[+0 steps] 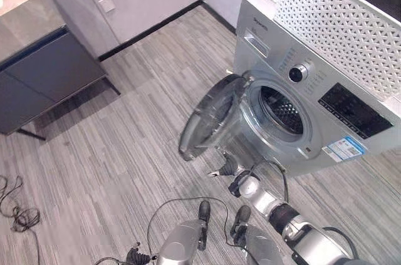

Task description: Grab the laundry basket,head to the washer,open it,put in the laundry and shut it.

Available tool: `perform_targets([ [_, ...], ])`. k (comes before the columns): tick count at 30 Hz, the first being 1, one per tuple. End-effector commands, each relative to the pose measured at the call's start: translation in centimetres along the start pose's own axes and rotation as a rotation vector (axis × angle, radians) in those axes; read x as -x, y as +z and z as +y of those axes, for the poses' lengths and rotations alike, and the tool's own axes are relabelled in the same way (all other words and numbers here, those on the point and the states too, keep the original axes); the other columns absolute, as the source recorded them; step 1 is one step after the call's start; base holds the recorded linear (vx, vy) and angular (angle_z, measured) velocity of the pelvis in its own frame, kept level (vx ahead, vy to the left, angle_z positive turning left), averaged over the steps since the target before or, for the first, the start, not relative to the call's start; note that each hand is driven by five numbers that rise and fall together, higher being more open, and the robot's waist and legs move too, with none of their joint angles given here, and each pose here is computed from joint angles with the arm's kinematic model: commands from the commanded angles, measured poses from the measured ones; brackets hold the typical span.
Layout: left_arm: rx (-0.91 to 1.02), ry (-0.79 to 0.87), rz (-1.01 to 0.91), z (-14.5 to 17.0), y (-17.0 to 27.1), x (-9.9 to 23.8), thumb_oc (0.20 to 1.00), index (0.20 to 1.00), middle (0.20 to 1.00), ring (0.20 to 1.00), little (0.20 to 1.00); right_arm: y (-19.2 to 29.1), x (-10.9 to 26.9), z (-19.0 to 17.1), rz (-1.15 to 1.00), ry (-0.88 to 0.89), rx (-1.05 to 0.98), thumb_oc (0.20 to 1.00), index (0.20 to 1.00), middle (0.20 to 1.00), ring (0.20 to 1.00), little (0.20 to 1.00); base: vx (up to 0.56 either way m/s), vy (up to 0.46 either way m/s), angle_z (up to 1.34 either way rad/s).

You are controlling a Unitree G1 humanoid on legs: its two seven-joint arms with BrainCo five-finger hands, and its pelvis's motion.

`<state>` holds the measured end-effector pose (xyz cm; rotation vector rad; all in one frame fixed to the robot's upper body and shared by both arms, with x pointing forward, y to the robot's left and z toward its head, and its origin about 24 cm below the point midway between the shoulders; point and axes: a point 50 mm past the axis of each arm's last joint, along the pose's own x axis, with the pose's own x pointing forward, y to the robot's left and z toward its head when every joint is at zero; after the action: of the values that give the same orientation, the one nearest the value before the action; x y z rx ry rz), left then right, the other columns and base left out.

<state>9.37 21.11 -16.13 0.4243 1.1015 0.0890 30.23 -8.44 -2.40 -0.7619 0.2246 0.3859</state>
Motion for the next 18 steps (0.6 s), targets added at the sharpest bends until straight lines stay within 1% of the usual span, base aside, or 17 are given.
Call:
perform_targets([
  [1, -0.121, 0.021, -0.042, 2.1, -0.7, 0.1, 1.000, 1.000, 1.000, 1.000, 1.000, 3.7, -1.4, -0.8, -0.123, 0.002, -0.027, 1.000, 1.000, 1.000, 1.000, 1.000, 0.02, 0.065, -0.08],
  [6, -0.091, 0.042, -0.135, 3.2, 0.7, 0.3, 1.000, 1.000, 1.000, 1.000, 1.000, 4.1, -1.3, -0.4, -0.148, 0.007, -0.020, 1.000, 1.000, 1.000, 1.000, 1.000, 0.07, 0.066, 0.01],
  [7, -0.091, 0.042, -0.134, 3.2, 0.7, 0.3, 1.000, 1.000, 1.000, 1.000, 1.000, 4.1, -1.3, -0.4, -0.147, 0.008, -0.021, 1.000, 1.000, 1.000, 1.000, 1.000, 0.00, 0.045, -0.36],
  [8, -0.083, 0.043, -0.135, 3.3, 0.6, 0.4, 1.000, 1.000, 1.000, 1.000, 1.000, 3.8, -1.2, -0.3, -0.143, 0.017, -0.015, 1.000, 1.000, 1.000, 1.000, 1.000, 0.00, 0.030, -1.56],
  [9, -0.091, 0.050, -0.136, 3.8, 0.5, 0.4, 1.000, 1.000, 1.000, 1.000, 1.000, 2.4, -0.7, -0.3, -0.121, 0.027, 0.001, 1.000, 1.000, 1.000, 1.000, 1.000, 0.02, -0.041, -1.48],
  [10, -0.104, 0.055, -0.170, 4.3, 1.2, 0.5, 1.000, 1.000, 1.000, 1.000, 1.000, -0.4, 0.4, -0.8, -0.062, 0.021, -0.003, 1.000, 1.000, 1.000, 1.000, 1.000, 0.04, -0.088, -1.49],
  [12, -0.091, 0.044, -0.192, 4.1, 1.6, 0.6, 1.000, 1.000, 1.000, 1.000, 1.000, -3.6, 1.7, -1.3, 0.023, 0.002, -0.008, 1.000, 1.000, 1.000, 1.000, 1.000, 0.01, -0.125, -0.40],
  [14, -0.069, 0.038, -0.142, 3.5, 1.1, 0.3, 1.000, 1.000, 1.000, 1.000, 1.000, -7.7, 3.9, -1.8, 0.142, -0.017, -0.018, 1.000, 1.000, 1.000, 1.000, 1.000, 0.11, -0.096, -0.14],
  [15, -0.070, 0.037, -0.142, 3.4, 1.1, 0.3, 1.000, 1.000, 1.000, 1.000, 1.000, -7.7, 4.0, -1.8, 0.143, -0.017, -0.017, 1.000, 1.000, 1.000, 1.000, 1.000, 0.12, -0.120, -0.54],
  [18, -0.048, 0.026, -0.114, 2.9, 1.2, 0.0, 1.000, 1.000, 1.000, 1.000, 1.000, -11.8, 7.0, -2.5, 0.264, -0.035, 0.000, 1.000, 1.000, 1.000, 1.000, 1.000, 0.14, -0.153, -0.55],
])
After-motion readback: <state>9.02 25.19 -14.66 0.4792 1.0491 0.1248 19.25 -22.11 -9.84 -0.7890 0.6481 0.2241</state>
